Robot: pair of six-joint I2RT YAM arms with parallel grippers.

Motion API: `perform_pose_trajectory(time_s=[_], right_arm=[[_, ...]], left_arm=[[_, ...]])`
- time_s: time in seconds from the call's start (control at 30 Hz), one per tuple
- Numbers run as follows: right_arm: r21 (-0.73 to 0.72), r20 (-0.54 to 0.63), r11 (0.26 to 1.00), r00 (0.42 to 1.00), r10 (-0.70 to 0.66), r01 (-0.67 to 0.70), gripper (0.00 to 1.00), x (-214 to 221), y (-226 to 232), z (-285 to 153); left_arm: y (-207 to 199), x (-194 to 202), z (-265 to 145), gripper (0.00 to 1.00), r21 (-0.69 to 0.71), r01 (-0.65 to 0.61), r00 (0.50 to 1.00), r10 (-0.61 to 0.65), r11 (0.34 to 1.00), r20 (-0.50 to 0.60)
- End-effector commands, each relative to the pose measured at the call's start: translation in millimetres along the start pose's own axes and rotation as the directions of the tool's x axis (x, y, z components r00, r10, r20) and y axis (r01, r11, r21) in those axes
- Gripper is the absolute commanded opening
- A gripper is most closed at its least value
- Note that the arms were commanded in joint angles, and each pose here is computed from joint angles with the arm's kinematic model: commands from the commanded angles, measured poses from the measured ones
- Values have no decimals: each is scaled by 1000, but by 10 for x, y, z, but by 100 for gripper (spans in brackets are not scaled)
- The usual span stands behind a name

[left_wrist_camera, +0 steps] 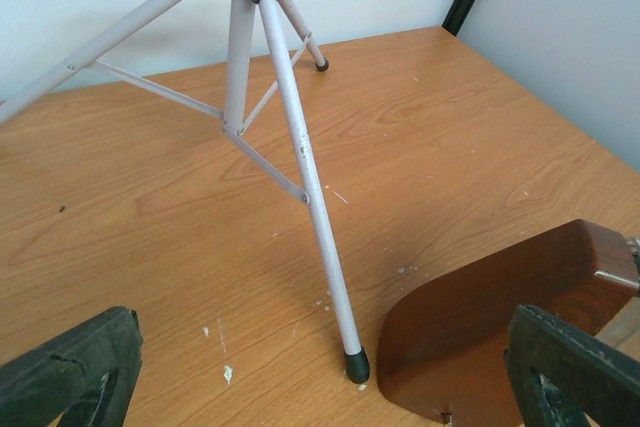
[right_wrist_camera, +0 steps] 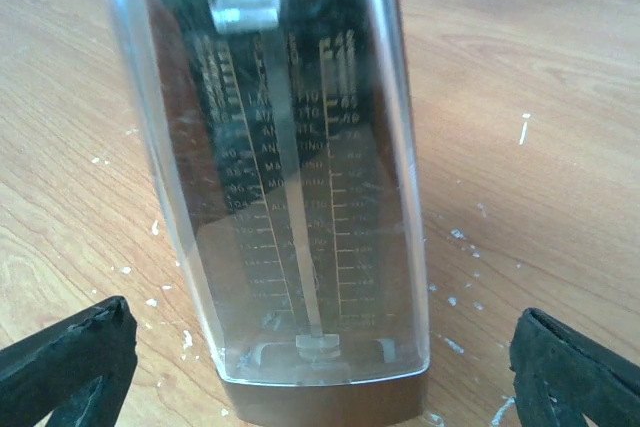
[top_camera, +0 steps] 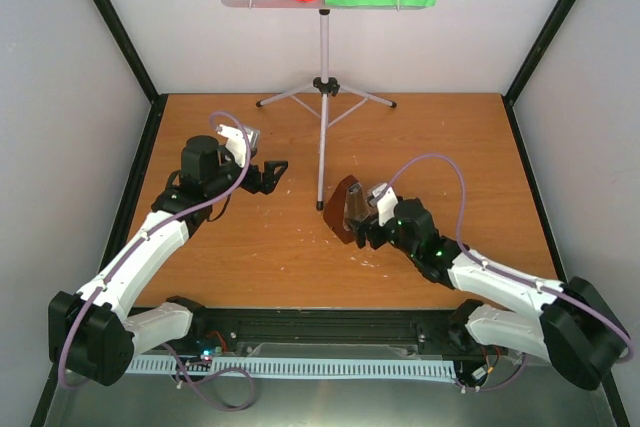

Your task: Pack up the instrument practice props

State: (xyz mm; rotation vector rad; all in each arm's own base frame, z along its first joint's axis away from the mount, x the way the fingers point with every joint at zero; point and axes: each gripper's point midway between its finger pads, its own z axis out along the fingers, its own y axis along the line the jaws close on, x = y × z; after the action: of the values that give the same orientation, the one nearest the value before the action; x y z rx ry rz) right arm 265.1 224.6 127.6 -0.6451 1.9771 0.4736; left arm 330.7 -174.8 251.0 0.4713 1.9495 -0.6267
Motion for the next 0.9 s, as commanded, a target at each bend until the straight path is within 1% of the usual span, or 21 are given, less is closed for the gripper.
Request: perform_pose_trajectory(time_s=[0.0,0.1,0.23,0.27,0.33,0.4,0.47,0.53,0.63,0.7,0.87], right_arm=[[39,41,999,999,-14,12,100,-84,-79,-173],[65,99,998,995,-13,6,100,-221,-122,-352],[136,174,989,984,27,-51,100,-395,-283,-564],[158,185,985,982,43,-72,100,-426,-358,-602],[157,196,982,978,69,-100,100,-460,-420,-651],[120,215,981,969,123,-151,100,-513,-474,-698],[85,254,974,950,184,-211,100,-587,-516,-759],[62,287,965,931,226,-253,100,-637,-562,-810],[74,307,955,918,252,-287,100,-647,-653,-858],[88,304,952,918,254,-293,100,-610,-690,-876],[98,311,952,918,248,-290,100,-571,-693,-969]], left_arm=[[87,-91,-31,99,-53,-29,999,31,998,29],[116,-71,12,99,-60,-20,1000,20,998,12],[-38,-81,51,99,36,-5,1000,5,999,2],[-125,-89,55,99,89,-1,1000,1,996,5],[-301,-75,87,99,176,14,1000,-10,984,-22],[-478,-25,169,99,215,51,995,-30,975,-99],[-698,-45,261,99,229,51,989,-17,972,-145],[-982,-94,317,99,260,42,988,-1,965,-156],[-1281,-122,392,99,315,45,988,5,948,-155],[-1384,-95,489,99,309,37,984,18,950,-174],[-1408,103,761,99,209,-27,967,79,978,-244]])
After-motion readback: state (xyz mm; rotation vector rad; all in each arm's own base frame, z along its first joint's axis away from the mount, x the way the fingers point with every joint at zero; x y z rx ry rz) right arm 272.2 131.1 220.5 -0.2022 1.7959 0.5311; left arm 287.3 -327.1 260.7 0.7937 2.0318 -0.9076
